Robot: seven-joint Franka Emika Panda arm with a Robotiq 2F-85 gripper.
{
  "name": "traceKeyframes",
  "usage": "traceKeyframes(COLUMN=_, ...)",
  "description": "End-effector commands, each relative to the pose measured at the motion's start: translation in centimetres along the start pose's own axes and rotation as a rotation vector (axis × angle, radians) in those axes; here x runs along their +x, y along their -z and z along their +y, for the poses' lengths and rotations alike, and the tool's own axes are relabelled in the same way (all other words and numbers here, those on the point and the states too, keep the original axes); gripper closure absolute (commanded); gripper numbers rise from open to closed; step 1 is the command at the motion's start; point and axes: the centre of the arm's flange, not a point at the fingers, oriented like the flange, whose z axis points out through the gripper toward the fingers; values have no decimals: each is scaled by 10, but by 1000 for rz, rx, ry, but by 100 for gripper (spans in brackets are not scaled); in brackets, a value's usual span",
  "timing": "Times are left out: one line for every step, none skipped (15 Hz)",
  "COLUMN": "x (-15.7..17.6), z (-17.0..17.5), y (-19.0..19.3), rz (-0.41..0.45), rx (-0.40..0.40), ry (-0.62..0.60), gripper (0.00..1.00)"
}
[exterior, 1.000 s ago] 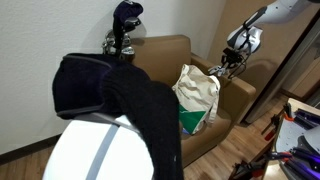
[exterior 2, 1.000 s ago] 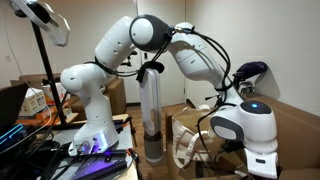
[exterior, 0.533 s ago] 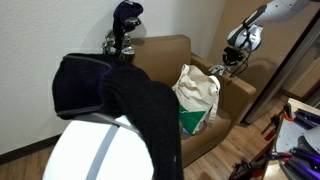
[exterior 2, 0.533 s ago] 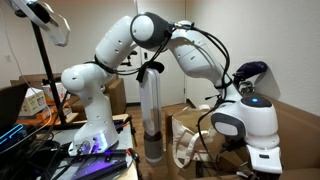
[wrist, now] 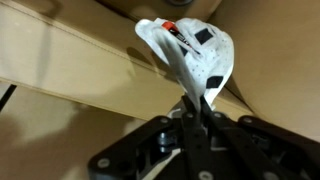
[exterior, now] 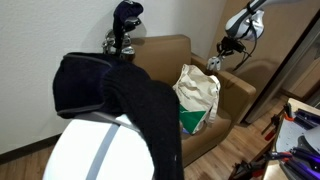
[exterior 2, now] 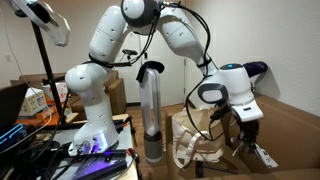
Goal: Pick up the glove from the right armrest of the sofa and place it inside the white bag
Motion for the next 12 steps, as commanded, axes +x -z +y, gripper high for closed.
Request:
traceKeyframes(x=-39, z=-3, y=85, rz=45, rx=59, ry=138, gripper=93)
traceKeyframes(x=-47, z=-3, y=103, rz=50, rx=68, ry=169, gripper=92)
traceKeyframes(x=-54, z=0, y=120, rz=59, rx=78, ry=198, gripper=92)
traceKeyframes(x=-62, z=4, y=137, rz=63, rx=85, ry=224, gripper=92)
traceKeyframes(x=-71, z=10, y=151, rz=57, rx=83, ry=258, gripper=93)
traceKeyframes(x=-80, z=18, y=164, rz=50, rx=82, ry=291, gripper=93)
traceKeyframes(x=-92, z=26, y=176, rz=37, rx=74, ry=337, gripper=92)
traceKeyframes(x=-104, z=36, y=186, rz=18, rx=66, ry=382, gripper=92)
traceKeyframes(x=-121, z=49, y=189, rz=2, rx=63, ry=440, gripper=92)
traceKeyframes(x=-138, z=62, y=190, rz=-23, rx=55, ry=504, gripper=92)
traceKeyframes(x=-159, z=73, y=186, rz=-44, rx=53, ry=555, gripper=92)
traceKeyframes(x=-180, z=83, y=180, rz=-72, rx=47, ry=601, gripper=93)
